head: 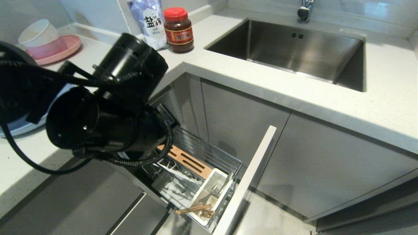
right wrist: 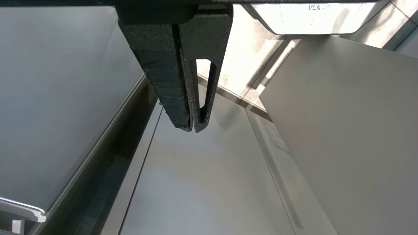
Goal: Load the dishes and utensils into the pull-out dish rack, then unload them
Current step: Take the fork out of the cupboard
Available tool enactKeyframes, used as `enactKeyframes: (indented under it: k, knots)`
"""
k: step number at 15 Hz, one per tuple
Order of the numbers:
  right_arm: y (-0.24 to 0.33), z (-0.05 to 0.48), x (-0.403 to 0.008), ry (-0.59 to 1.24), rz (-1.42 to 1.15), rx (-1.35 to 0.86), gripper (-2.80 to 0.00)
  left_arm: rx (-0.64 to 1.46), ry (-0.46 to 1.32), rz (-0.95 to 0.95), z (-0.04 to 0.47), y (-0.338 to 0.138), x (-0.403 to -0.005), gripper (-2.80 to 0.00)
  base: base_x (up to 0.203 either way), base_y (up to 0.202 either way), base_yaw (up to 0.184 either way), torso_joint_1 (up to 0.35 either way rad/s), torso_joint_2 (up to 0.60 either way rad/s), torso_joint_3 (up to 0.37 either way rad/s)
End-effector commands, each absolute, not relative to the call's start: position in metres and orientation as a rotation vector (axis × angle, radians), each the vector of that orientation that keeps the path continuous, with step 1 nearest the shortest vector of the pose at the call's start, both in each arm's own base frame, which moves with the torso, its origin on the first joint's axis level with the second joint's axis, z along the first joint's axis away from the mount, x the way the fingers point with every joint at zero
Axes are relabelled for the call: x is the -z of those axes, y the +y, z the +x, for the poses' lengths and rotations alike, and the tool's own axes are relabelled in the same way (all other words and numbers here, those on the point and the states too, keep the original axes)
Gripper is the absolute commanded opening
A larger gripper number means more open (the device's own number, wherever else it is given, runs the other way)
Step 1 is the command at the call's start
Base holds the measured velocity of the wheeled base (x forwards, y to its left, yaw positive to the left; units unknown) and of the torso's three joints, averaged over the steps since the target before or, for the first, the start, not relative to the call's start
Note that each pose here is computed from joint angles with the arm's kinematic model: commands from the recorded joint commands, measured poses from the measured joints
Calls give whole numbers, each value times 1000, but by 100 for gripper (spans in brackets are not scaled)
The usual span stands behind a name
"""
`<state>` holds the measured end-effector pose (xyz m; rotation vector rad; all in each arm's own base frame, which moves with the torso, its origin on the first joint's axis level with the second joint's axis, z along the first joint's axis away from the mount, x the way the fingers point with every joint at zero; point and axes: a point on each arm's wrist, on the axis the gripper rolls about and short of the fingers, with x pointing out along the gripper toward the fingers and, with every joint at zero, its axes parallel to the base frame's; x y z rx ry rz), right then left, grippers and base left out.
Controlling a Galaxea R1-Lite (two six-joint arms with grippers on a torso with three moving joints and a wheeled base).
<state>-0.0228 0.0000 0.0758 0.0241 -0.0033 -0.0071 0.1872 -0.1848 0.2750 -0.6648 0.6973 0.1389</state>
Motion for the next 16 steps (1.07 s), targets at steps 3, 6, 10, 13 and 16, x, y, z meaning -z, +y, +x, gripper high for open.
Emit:
enactKeyframes:
  k: [3,6,10,13,16]
  knots:
    - [0,-23,-75,-6,25,8,-280,-122,856,-651,181,-193,-230,-280,0,0,0,0,0,0]
    - [0,-23,-75,-6,25,7,-280,-88,922,-587,176,-213,-194,-280,0,0,0,0,0,0]
    - [0,-23,-75,-6,25,7,-280,-78,995,-559,181,-227,-163,-280,0,0,0,0,0,0]
    - [0,-23,-75,-6,25,8,-280,-97,1006,-546,185,-228,-152,-280,0,0,0,0,0,0]
    - [0,-23,-75,-6,25,8,-280,-119,1008,-543,192,-231,-140,-280,0,0,0,0,0,0]
